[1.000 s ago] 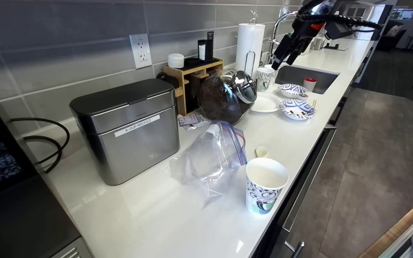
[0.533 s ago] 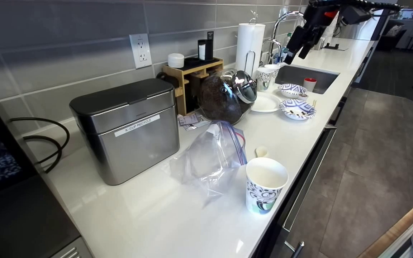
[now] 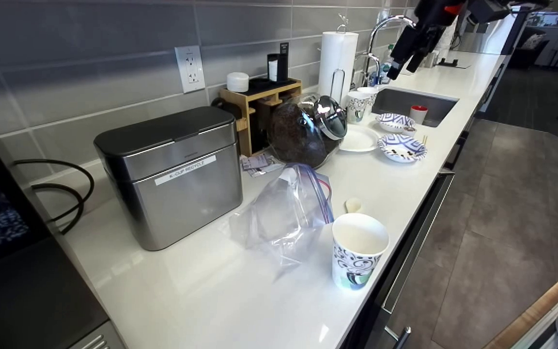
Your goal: Push the silver spoon into the glass container then place the silver lid on the container.
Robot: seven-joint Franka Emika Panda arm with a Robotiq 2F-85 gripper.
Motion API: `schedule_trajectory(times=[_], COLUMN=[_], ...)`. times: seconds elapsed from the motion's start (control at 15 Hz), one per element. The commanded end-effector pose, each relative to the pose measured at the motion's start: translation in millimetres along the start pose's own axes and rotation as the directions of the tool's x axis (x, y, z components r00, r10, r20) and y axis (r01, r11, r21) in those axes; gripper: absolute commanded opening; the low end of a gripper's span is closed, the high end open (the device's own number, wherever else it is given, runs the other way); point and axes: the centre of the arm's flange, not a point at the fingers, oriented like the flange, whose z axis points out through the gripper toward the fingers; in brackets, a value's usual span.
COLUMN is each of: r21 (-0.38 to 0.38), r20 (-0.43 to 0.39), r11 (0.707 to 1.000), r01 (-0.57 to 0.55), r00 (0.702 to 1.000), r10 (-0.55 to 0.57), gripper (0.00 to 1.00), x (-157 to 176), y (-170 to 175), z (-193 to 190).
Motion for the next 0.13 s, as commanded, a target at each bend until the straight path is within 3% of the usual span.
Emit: schedule_trajectory(times=[0.0, 0.07], r21=[0.0, 0.0], r20=[0.0, 0.0], r11=[1.0, 1.0], r01=[0.0, 0.0], r00=[1.0, 1.0], r10=[0.0, 0.0], gripper=[1.0, 1.0], x=[0.0, 0.0], y=[0.0, 0.1], z=[0.2, 0.1])
